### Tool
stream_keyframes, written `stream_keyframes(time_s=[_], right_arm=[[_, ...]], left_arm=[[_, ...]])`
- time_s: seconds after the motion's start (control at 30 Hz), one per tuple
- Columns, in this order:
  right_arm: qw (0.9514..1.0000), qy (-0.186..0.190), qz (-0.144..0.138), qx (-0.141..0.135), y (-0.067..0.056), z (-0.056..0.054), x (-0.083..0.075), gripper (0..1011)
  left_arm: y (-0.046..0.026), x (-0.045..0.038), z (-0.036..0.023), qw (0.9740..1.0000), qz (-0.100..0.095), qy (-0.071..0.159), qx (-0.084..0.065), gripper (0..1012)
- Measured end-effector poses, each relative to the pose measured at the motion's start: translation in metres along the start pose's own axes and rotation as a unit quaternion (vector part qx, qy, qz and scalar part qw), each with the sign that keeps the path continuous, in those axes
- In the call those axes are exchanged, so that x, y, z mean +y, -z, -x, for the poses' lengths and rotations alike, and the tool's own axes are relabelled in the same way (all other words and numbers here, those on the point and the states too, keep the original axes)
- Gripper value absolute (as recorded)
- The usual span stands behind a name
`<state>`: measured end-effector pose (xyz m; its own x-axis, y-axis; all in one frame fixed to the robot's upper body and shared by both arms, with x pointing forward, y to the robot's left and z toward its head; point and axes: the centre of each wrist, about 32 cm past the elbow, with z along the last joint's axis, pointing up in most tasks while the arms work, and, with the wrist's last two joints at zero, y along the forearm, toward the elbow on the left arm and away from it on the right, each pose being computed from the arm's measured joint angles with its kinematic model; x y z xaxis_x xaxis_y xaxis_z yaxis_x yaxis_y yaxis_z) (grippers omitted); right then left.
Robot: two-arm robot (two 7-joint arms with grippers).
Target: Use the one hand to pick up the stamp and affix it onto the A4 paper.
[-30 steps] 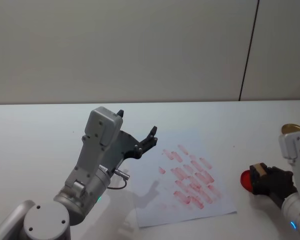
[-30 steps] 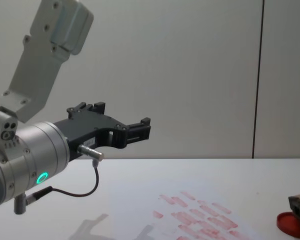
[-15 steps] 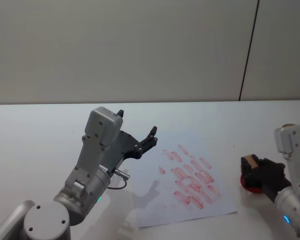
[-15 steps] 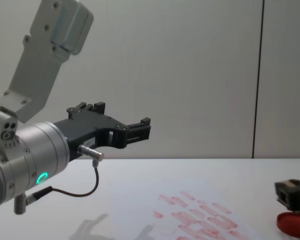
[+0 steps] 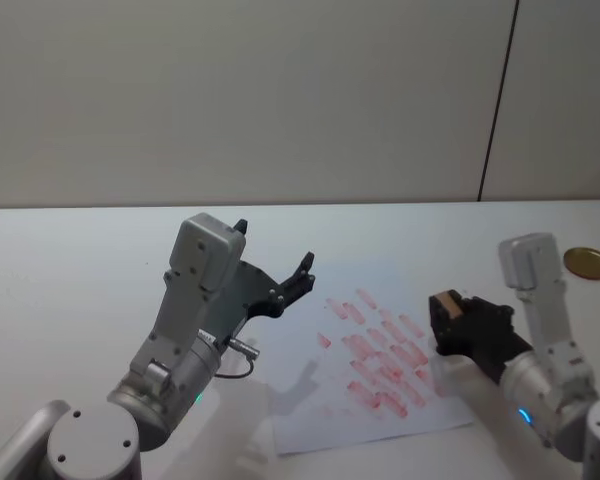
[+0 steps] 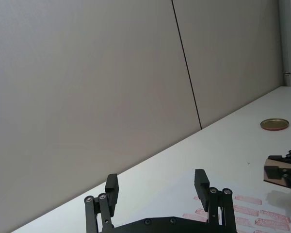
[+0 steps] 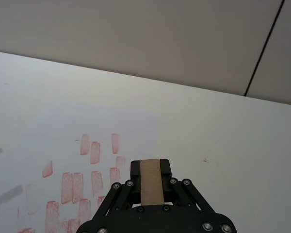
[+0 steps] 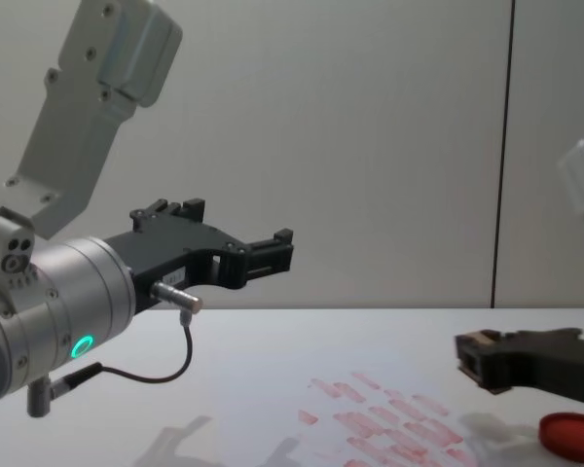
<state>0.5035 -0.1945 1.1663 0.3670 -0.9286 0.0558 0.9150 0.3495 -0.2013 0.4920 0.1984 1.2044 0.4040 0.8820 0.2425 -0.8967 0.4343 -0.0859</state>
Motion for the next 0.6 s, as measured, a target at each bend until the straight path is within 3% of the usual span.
stream_keyframes(time_s=[0.6], right_arm=[[0.9993,-0.023,0.027,0.008,0.004,0.006,0.037,219]], left_arm=[[0.0000,0.0000,0.0000,1.0000,0.000,0.000,0.000,993]])
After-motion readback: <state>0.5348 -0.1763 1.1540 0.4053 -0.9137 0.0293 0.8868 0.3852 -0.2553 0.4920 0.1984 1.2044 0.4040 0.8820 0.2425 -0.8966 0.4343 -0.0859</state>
